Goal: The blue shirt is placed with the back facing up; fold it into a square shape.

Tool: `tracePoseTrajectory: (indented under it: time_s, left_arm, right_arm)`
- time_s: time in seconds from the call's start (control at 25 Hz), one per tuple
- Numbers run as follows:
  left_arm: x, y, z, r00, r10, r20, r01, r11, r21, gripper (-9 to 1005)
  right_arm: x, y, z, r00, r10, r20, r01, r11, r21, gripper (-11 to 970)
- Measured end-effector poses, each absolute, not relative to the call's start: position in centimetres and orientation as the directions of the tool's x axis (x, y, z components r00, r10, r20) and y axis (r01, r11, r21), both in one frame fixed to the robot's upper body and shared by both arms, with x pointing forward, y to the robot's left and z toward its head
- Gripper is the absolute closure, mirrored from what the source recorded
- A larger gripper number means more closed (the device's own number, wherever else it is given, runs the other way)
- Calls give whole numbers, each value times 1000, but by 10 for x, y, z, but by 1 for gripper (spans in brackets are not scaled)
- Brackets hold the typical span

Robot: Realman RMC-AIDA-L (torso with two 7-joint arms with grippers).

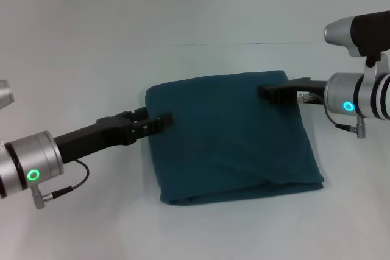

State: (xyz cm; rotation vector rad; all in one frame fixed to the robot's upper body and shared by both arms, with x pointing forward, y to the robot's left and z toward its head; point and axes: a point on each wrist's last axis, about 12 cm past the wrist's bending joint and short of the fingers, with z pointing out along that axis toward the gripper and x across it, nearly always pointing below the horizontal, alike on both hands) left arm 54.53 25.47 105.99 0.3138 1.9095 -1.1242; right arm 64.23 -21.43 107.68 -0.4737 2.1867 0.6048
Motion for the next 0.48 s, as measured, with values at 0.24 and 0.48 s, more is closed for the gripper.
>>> tracePoseTrajectory:
  time_s: [0.24, 0.48]
  left_arm:
    - [543, 257, 1058, -590, -206, -781, 578, 567, -586, 104]
    - [543, 258, 1057, -590, -207, -780, 575, 570, -586, 105]
  right_arm:
    - [645, -213, 1074, -585, -170, -793, -518, 830, 204, 960]
    - [644, -211, 1069, -591, -177, -787, -511, 837, 196, 959]
